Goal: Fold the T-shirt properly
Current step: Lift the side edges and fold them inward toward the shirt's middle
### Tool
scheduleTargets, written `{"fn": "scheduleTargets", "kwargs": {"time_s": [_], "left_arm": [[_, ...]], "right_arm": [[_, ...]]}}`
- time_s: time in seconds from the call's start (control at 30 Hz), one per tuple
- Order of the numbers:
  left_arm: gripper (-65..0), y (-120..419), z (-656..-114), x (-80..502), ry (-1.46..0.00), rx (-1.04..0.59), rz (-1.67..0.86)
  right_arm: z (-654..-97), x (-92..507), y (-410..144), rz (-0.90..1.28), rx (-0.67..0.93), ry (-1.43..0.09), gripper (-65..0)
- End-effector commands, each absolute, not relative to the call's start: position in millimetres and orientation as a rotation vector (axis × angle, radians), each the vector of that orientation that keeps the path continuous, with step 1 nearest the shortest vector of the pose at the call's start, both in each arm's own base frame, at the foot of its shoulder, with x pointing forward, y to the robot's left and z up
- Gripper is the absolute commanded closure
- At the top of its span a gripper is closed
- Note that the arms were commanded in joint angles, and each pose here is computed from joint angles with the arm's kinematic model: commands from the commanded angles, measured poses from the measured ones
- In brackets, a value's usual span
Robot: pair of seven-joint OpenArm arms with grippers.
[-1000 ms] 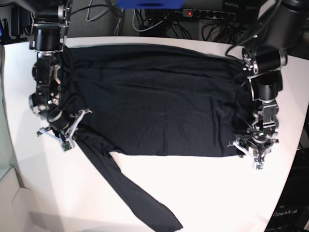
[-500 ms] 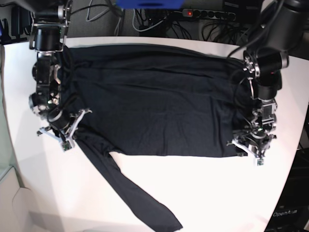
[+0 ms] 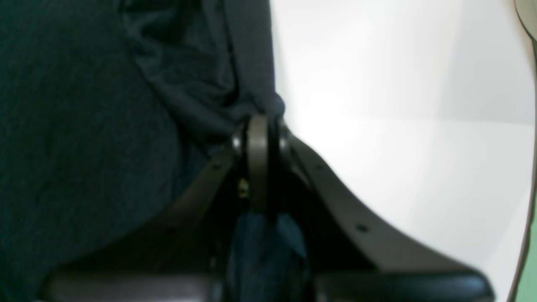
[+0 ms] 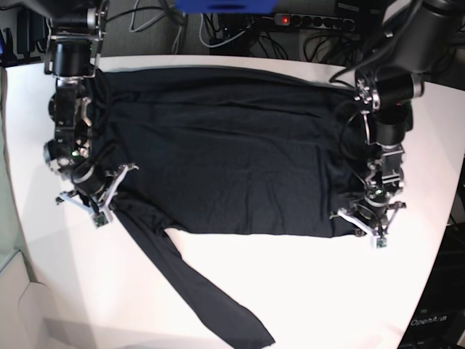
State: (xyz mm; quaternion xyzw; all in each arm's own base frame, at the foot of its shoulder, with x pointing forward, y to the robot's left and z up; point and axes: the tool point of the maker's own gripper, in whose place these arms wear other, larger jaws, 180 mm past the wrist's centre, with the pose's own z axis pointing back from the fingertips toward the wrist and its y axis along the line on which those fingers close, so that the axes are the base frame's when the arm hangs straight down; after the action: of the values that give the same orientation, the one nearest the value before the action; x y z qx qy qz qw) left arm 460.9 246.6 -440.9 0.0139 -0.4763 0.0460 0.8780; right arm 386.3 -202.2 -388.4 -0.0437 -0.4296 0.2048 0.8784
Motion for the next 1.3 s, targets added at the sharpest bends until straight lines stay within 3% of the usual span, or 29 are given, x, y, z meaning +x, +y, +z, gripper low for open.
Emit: {"fn": "scheduleTargets", "kwargs": {"time_s": [0.0, 0.07, 0.43, 1.03, 1.27], "left_arm": [[-2.8, 234.5, -474.2, 435.1, -0.817, 0.008, 0.056], [0.0, 236.6, -474.0, 434.9, -0.813, 0.011, 0.058], [0.0, 256.1, -421.2, 446.3, -0.918, 0.106, 0.011], [0.0, 256.6, -363.2, 412.9, -0.96, 0.179, -0.144], [0.0, 277.1, -347.2, 391.0, -0.952, 0.233, -0.159]], "right_arm": [[-369.3, 399.0, -203.6, 0.43, -0.1, -0.959, -1.1], [-369.4, 399.0, -203.0, 0.43, -0.098, -0.959, -1.1], [-335.3, 405.0, -192.6, 0.447, -0.118, -1.053, -0.7], [-303.1, 336.5, -178.4, 0.535, -0.184, -1.108, -0.6], [-301.2, 308.2, -199.4, 0.502, -0.231, -1.088, -0.6]]}}
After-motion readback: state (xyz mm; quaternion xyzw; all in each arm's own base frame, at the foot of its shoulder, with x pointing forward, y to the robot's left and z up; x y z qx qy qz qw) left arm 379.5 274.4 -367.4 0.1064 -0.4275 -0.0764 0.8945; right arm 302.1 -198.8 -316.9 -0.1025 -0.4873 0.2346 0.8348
